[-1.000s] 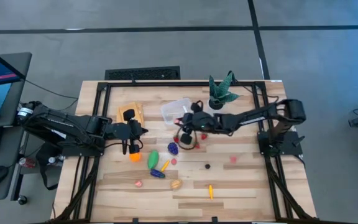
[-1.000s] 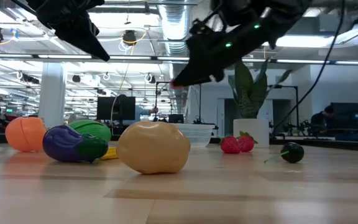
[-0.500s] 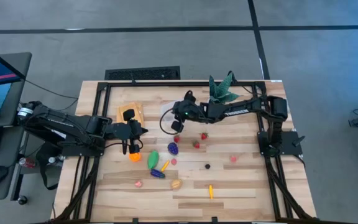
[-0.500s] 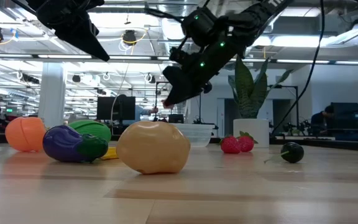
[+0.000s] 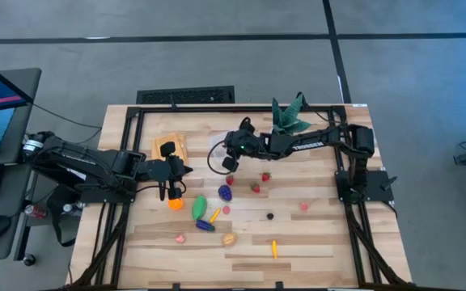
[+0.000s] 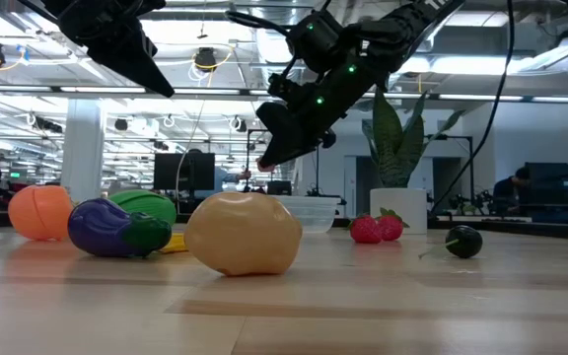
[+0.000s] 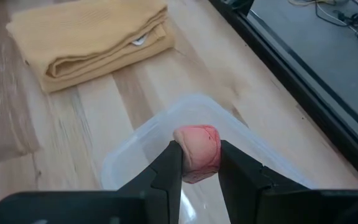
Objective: Pick and placing Produce into tupperware
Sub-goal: Put the pink peach into the transparent bin, then put the orange into the transparent bin
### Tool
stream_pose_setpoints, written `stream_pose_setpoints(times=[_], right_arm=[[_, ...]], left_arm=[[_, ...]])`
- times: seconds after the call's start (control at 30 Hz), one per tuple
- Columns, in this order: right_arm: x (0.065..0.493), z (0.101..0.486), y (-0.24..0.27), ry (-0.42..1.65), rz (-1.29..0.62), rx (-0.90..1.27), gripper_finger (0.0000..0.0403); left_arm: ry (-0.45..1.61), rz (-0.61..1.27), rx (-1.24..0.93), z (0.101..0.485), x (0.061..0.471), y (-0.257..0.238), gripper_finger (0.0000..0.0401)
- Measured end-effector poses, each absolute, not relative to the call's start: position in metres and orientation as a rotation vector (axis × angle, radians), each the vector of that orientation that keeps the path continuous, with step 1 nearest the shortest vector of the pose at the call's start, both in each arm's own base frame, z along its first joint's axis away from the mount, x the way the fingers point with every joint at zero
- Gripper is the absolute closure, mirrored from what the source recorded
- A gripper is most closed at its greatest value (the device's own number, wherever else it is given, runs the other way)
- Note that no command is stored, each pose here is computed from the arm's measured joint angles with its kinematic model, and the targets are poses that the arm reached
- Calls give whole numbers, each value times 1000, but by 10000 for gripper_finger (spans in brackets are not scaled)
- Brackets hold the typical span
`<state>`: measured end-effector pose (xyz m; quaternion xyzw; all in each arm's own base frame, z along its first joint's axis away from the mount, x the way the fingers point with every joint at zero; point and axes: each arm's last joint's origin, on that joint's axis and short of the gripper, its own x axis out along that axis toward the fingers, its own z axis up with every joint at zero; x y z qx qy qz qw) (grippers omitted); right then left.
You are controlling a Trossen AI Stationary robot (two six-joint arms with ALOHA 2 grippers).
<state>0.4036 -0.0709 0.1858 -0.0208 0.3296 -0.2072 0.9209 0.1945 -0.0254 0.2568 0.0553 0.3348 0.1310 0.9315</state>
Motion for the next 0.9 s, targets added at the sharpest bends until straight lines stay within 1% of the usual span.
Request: stream_pose_setpoints(times=[0.1, 0.37, 0.53, 0.7, 0.9], right_arm=[[404, 186, -71, 679, -421, -52, 303], [404, 186, -71, 679, -420, -52, 225], [404, 186, -70, 679, -418, -52, 191], [404, 186, -66, 681, -376, -54, 179], [405, 189, -42, 699, -160, -63, 181]], left_arm=[[685, 269, 112, 257, 194, -25, 401], [682, 274, 97, 257, 195, -25, 401], [682, 276, 93, 257, 195, -25, 401], [683, 272, 91, 257, 195, -25, 401], [729, 176, 46, 254, 193, -28, 401]])
